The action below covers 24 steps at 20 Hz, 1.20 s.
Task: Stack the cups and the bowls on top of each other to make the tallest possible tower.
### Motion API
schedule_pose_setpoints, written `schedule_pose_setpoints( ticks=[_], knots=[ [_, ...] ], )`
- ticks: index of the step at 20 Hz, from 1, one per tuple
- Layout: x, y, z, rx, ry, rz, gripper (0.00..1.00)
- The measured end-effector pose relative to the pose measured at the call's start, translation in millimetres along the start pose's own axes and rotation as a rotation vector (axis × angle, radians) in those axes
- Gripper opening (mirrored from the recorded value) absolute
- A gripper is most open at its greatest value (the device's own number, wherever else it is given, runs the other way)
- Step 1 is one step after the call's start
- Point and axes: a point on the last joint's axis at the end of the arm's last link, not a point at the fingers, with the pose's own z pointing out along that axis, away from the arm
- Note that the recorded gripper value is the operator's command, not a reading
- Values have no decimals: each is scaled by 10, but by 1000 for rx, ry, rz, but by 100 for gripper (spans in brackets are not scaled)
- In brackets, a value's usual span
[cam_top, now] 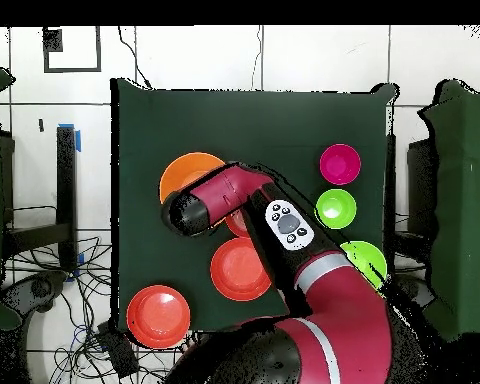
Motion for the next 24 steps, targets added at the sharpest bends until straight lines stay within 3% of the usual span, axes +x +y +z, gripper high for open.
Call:
schedule_pose_setpoints(
  ticks=[24],
  knots=[
    [-3,149,-1,-11,7,-11,0]
  ],
)
